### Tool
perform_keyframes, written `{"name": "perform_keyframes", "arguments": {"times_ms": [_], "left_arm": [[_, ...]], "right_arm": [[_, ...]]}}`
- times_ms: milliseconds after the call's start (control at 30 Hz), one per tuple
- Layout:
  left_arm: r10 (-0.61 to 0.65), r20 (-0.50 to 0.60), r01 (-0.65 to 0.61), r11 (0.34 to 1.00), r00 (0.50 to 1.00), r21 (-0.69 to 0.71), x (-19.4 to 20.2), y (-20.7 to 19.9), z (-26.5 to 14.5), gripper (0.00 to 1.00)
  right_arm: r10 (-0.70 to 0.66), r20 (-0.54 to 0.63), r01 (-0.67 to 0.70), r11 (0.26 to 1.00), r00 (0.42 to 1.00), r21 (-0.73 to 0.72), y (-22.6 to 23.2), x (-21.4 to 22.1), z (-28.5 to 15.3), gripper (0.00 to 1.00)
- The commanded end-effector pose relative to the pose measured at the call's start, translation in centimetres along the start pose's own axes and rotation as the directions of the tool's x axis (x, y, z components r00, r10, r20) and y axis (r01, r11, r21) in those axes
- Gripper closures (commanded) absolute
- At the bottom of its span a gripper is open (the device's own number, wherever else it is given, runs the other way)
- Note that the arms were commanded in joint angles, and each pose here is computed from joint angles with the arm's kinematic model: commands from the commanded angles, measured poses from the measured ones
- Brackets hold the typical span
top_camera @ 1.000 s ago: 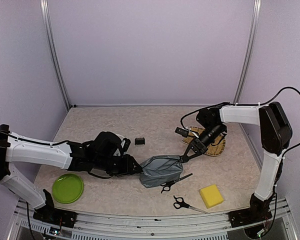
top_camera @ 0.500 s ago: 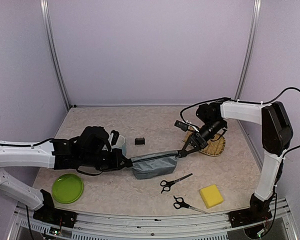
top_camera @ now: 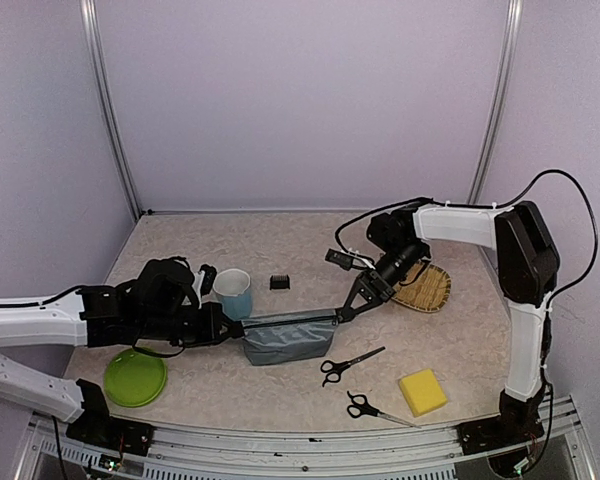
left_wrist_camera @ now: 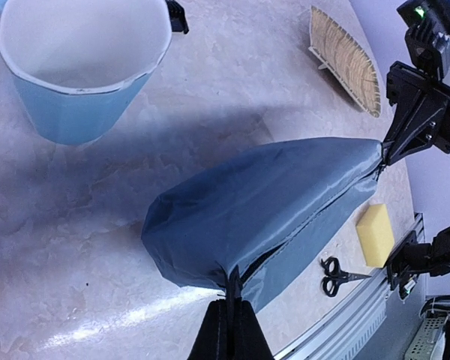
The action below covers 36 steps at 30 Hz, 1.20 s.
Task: Sort the hair-cutting tools
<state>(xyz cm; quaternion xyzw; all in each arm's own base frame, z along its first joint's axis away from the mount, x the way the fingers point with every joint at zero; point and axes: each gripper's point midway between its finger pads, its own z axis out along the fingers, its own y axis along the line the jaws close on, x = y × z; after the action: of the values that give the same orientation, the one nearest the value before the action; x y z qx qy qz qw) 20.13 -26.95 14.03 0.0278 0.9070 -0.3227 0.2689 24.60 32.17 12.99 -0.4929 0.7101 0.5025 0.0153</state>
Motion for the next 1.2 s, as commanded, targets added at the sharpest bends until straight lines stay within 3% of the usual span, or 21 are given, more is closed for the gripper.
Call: {"name": "perform_keyframes", "arguments": {"times_ms": [0,133,267,433,600,733,833,900,933,1033,1167], "left_arm": [[0.031,-0.035,-0.033,0.998,0.999,-0.051,0.2,1.4,0.5,0.98],[0.057,-0.083,-0.059,0.998,0.995,-0.027,1.1,1.1,1.4,0.81],[0.144,-0.073,-0.147,0.988,0.987,-0.046,0.2,0.9,1.1,0.68],[0.229,0.046,-0.227,0.973,0.972,-0.046,-3.4,-1.4,-1.5,0.64],[0.316,0.182,-0.314,0.949,0.931,-0.038,-6.0,-4.8,-4.1,0.6],[0.471,0.27,-0.46,0.881,0.84,-0.105,-6.9,-8.2,-5.9,0.55],[0.576,0.342,-0.566,0.812,0.742,-0.139,-8.1,-10.9,-6.5,0.36],[0.55,0.437,-0.531,0.828,0.711,-0.178,-10.1,-11.2,-6.9,0.09],[0.524,0.487,-0.488,0.847,0.699,-0.211,-11.2,-11.0,-7.2,0.02],[0.488,0.583,-0.41,0.871,0.65,-0.271,-13.8,-11.2,-8.1,0.01],[0.457,0.593,-0.4,0.886,0.663,-0.237,-13.8,-12.1,-6.6,0.01]], "right_arm": [[0.021,-0.032,-0.021,1.0,0.999,0.018,-1.0,0.2,1.1,1.0],[0.049,-0.057,-0.045,0.997,0.997,0.063,-2.2,0.9,1.5,0.98],[0.049,-0.088,-0.035,0.988,0.995,0.152,-3.2,1.0,0.8,0.76],[-0.018,-0.09,0.036,0.978,0.996,0.206,-1.3,0.2,-1.0,0.58],[-0.038,-0.093,0.063,0.955,0.995,0.291,-0.5,0.9,-2.6,0.57],[-0.047,-0.113,0.085,0.93,0.992,0.358,0.2,2.7,-3.2,0.57],[-0.082,-0.153,0.136,0.915,0.985,0.38,1.7,4.6,-2.7,0.56],[-0.122,-0.234,0.211,0.89,0.965,0.405,2.4,6.7,-1.4,0.55],[-0.142,-0.283,0.255,0.872,0.949,0.419,2.6,7.9,-0.7,0.55],[-0.199,-0.409,0.378,0.825,0.89,0.419,3.4,11.8,1.5,0.54],[-0.29,-0.498,0.511,0.764,0.817,0.394,4.2,13.3,3.3,0.52]]}}
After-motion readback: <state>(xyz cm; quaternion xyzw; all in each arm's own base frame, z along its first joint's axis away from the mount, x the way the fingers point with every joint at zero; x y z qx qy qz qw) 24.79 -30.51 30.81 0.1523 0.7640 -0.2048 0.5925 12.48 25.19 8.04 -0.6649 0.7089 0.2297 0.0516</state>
